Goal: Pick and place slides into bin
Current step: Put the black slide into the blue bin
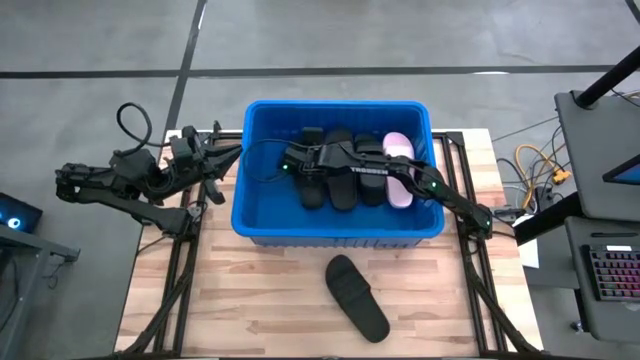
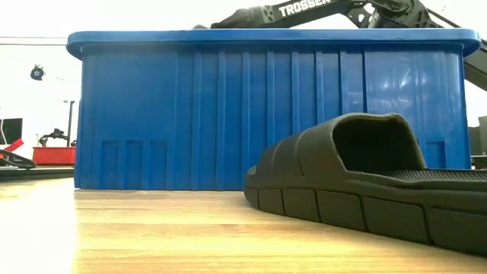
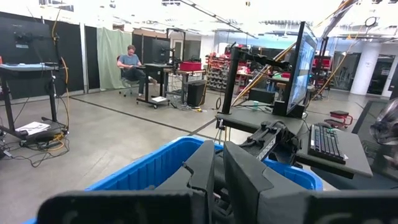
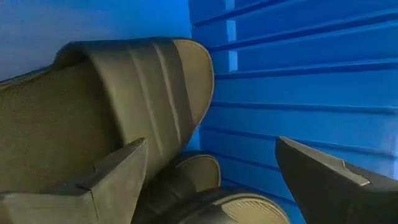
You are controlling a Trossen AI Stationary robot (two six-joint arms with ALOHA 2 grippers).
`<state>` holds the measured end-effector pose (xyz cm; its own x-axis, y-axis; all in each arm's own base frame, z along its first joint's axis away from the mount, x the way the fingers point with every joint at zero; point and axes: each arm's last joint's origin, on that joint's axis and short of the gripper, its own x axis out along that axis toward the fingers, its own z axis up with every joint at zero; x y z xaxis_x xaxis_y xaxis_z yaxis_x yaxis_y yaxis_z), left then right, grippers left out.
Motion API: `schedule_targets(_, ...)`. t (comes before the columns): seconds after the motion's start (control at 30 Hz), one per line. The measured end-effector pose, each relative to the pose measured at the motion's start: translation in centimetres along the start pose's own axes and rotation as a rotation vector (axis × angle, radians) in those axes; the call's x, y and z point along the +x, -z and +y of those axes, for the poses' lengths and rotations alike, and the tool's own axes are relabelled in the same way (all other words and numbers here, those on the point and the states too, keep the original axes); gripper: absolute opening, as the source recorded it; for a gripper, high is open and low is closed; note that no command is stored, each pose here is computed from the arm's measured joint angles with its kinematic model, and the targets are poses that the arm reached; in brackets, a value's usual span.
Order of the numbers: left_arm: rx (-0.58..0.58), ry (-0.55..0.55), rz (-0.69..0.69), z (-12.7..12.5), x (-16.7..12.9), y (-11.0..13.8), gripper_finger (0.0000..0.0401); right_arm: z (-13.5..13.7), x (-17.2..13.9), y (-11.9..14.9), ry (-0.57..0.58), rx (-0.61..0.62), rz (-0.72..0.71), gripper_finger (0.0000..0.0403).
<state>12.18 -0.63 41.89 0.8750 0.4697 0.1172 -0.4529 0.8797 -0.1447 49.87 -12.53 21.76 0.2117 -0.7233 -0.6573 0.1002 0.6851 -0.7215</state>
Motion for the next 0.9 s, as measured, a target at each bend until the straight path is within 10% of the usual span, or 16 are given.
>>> schedule_targets(0.4, -0.01, 0.001, -0.015, -0.1, 0.1, -0.2, 0.002, -0.5, -1.1, 0.1, -0.054, 0.057, -0.024, 0.0341)
schedule_targets(0.9, -0.045, 0.004, -0.023, 0.1, -0.1, -0.4, 0.002, -7.4, -11.2, -0.6, -0.358, 0.421, -0.493, 0.0326)
